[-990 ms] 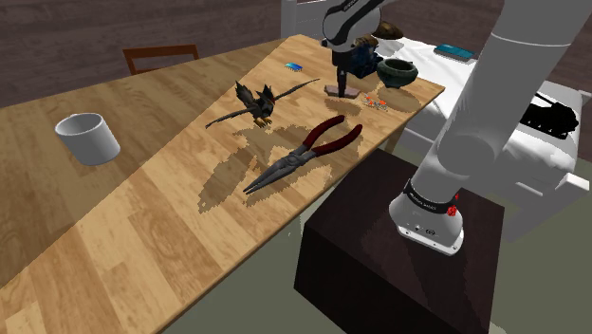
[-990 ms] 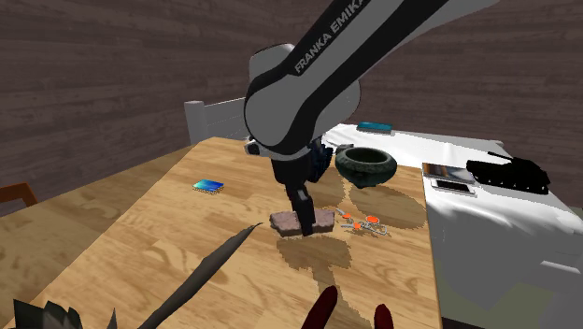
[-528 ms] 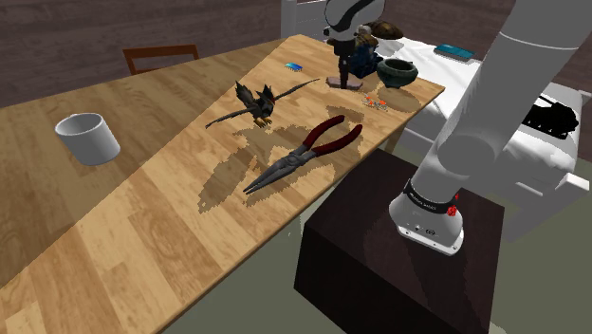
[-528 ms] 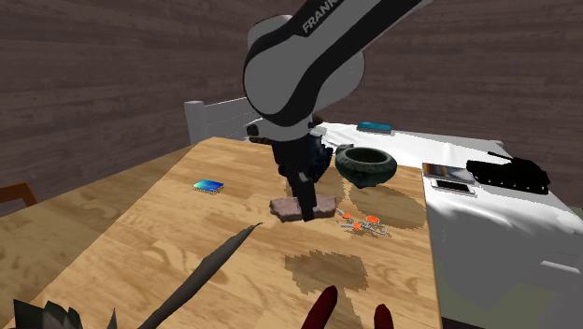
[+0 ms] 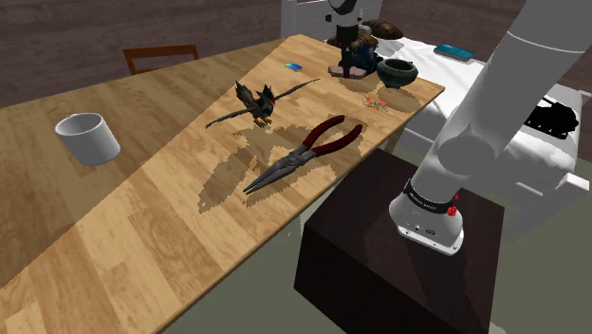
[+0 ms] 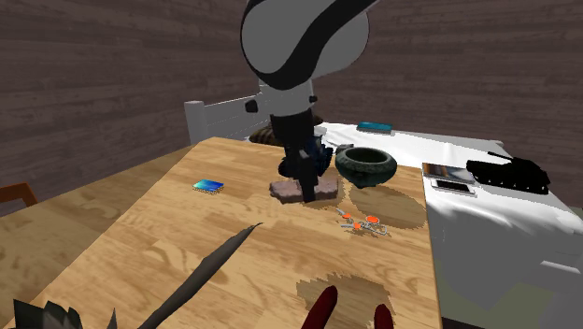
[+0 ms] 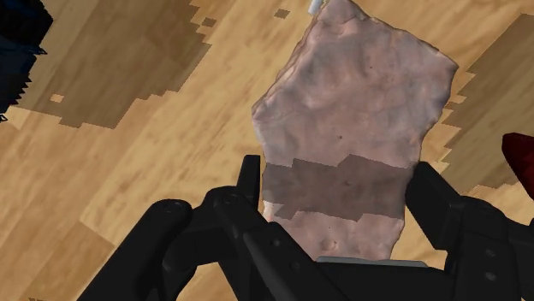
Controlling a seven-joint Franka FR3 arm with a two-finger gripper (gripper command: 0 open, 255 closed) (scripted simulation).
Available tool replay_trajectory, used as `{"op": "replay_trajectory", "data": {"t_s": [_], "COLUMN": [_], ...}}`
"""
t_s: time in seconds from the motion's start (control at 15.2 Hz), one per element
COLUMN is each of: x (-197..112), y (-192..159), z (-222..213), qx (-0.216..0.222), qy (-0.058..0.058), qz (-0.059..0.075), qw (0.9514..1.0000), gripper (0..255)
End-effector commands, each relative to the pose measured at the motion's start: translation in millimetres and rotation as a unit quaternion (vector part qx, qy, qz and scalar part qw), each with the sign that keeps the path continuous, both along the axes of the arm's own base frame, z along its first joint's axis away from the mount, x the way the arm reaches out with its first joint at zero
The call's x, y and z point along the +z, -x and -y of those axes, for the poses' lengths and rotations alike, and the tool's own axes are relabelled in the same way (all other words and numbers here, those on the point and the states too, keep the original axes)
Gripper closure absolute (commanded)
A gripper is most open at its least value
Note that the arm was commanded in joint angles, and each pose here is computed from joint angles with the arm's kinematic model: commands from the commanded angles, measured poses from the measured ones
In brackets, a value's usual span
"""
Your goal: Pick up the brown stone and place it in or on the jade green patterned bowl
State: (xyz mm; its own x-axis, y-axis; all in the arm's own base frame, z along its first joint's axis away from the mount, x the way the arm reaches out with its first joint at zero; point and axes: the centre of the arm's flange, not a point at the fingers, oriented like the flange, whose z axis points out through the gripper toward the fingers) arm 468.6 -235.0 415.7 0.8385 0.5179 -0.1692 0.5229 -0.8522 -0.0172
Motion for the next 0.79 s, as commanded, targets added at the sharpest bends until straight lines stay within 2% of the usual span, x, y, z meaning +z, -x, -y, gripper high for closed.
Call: {"op": "replay_trajectory", "data": {"t_s": [0.0,0.73], "x": [10.8,68.9], "y": [-0.5,-0.5], "z": [0.3,0.3], "qx": [0.000,0.000], "qy": [0.000,0.000], "qz": [0.000,0.000], "qw": [1.0000,1.0000], "gripper": [255,255]}}
